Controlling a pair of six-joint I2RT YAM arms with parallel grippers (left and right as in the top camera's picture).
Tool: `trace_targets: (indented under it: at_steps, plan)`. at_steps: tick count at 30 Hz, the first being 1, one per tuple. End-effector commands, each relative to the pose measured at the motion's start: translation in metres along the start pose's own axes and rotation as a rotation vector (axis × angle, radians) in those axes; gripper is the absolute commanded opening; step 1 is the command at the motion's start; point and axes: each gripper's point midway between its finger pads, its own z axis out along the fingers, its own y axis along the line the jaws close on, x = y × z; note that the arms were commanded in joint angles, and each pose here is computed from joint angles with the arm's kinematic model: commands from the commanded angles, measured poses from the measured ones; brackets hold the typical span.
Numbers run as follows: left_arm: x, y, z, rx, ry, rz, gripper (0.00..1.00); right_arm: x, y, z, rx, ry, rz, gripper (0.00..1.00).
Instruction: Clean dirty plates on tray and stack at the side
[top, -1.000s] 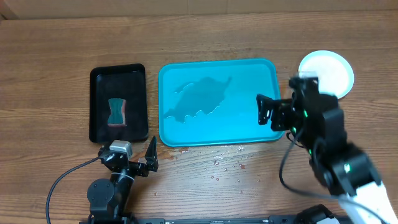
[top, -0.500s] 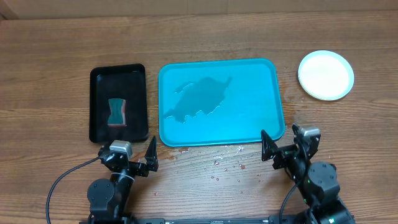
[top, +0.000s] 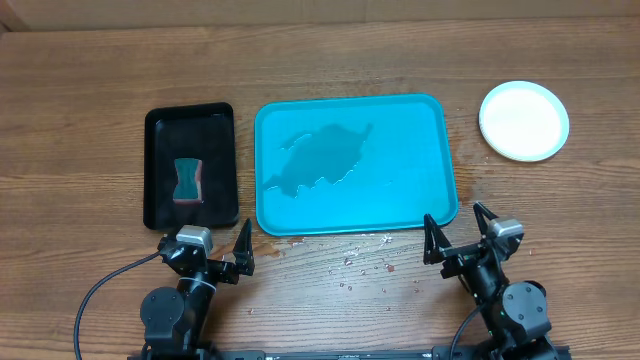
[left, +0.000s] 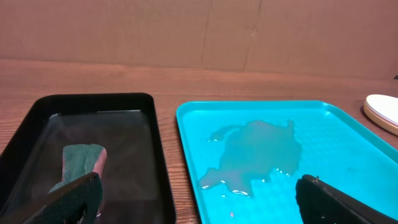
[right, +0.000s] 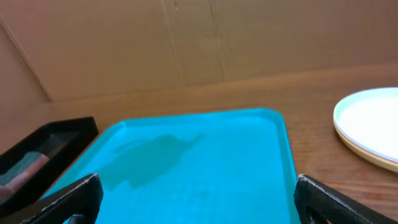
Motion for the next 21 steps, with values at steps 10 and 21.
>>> trace_targets:
  at_steps: [10, 21]
  plan:
    - [-0.0007, 0.001, -0.0004, -0.003, -0.008, -0.009, 1.0, -0.0082, 0.0008, -0.0023, -0.005, -0.044, -0.001, 1.0]
    - [-0.0007, 0.001, -0.0004, -0.003, -0.008, -0.009, 1.0, -0.0082, 0.0008, -0.0023, -0.005, -0.044, -0.001, 1.0]
